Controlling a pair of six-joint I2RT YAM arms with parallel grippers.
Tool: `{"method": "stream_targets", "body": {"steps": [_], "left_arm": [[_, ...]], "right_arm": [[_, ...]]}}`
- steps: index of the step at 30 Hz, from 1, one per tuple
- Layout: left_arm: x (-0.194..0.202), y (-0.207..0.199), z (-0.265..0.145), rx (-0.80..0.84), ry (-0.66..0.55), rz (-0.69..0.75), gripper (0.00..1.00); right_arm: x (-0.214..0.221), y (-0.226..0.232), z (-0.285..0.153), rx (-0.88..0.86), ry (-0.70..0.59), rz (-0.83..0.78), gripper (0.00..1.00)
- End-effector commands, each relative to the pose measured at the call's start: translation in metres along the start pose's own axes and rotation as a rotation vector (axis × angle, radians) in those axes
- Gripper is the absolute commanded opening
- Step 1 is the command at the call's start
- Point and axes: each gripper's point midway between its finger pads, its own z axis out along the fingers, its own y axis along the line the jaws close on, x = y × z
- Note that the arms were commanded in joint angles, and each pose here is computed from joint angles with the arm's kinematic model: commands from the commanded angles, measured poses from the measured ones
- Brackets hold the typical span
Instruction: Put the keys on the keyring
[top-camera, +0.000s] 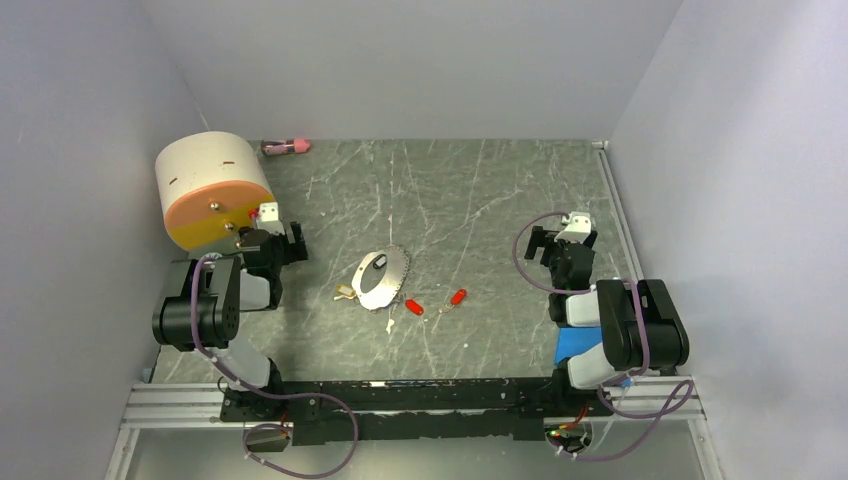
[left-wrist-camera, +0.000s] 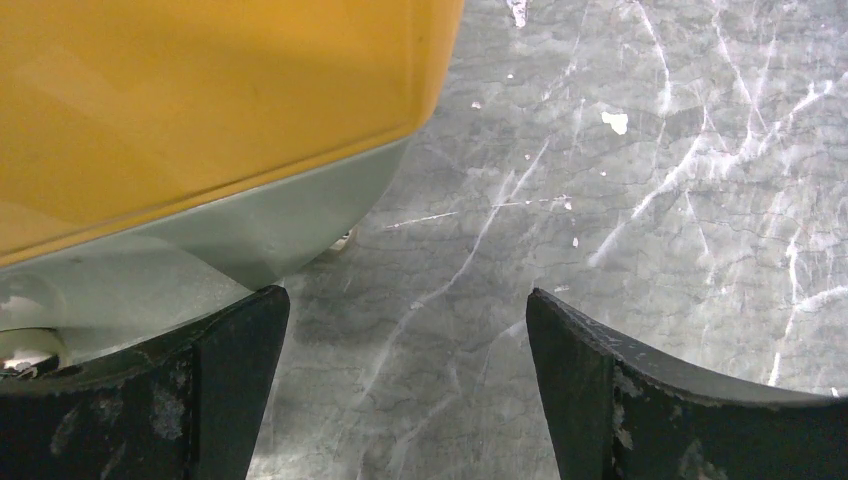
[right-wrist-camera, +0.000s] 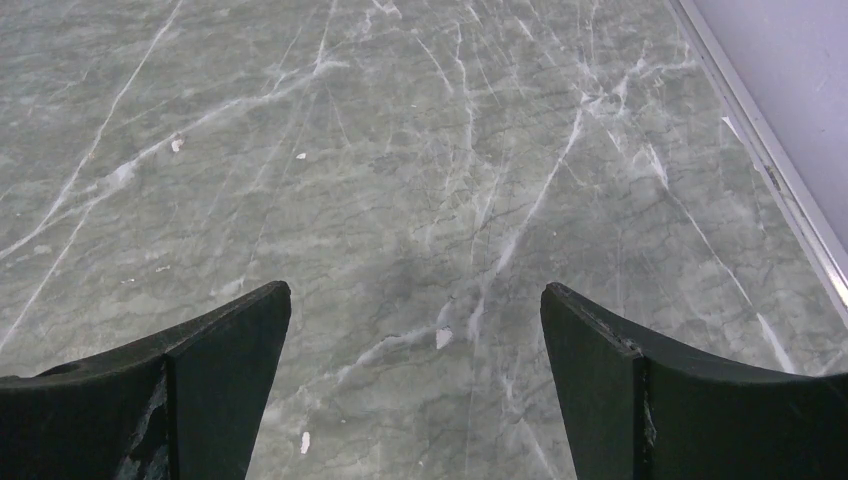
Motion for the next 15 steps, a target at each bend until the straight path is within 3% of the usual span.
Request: {"method": "stream_targets", "body": {"steps": [1, 15], "left_arm": [[-0.0192, 0.002, 0.0032, -0.009, -0.068, 0.023, 0.94], [-0.0199, 0.0015, 0.0031, -0.006, -0.071, 0.021, 0.94]], "right_arm": [[-0.0232, 0.0003, 0.0044, -0.001, -0.076, -0.008, 0.99], [-0.023, 0.0015, 0.005, -0.007, -0.072, -0.005, 0.99]]}}
